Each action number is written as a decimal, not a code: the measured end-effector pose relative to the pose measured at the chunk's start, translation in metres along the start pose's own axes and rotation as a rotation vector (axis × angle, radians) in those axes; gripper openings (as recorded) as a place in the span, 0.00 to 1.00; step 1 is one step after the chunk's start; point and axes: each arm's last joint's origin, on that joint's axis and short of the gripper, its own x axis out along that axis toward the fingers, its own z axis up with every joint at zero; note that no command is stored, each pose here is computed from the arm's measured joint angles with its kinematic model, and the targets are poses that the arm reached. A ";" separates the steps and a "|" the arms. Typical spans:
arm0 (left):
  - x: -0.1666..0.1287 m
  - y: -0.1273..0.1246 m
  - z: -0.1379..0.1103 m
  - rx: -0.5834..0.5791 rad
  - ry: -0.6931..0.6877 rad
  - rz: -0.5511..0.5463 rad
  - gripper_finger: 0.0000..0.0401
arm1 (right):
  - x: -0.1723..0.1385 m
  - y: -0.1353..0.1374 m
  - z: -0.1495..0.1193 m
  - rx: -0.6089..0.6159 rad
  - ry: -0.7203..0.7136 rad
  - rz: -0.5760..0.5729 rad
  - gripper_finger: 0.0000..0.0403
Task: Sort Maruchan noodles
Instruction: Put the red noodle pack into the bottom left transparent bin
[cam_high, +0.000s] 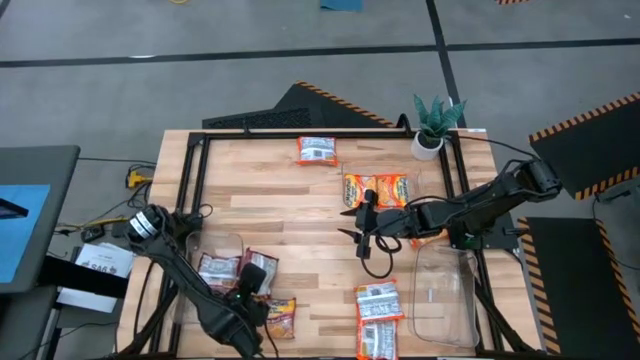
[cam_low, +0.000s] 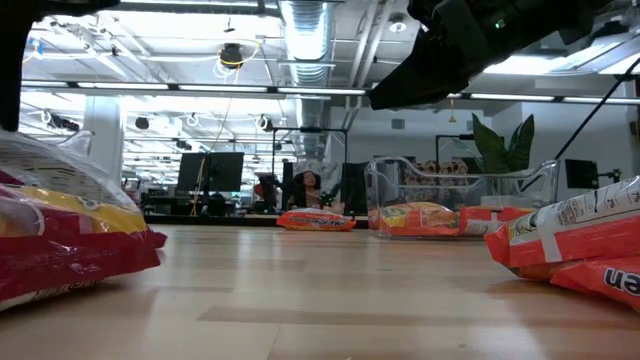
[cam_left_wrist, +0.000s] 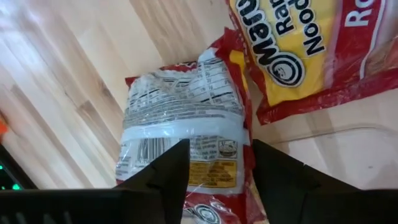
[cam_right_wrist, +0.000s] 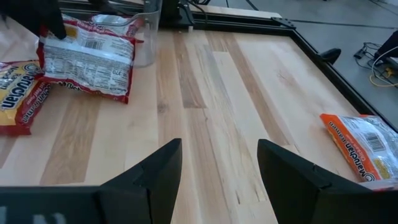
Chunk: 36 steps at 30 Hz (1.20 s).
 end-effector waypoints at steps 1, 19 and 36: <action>0.002 0.001 0.000 0.007 0.003 0.000 0.37 | 0.000 0.000 0.000 0.000 0.000 0.000 0.58; 0.025 0.026 0.016 0.024 0.004 -0.059 0.25 | 0.000 0.000 0.000 0.018 0.000 0.001 0.58; 0.035 0.049 0.028 0.060 -0.037 -0.151 0.39 | 0.000 0.000 0.000 0.020 0.000 0.001 0.58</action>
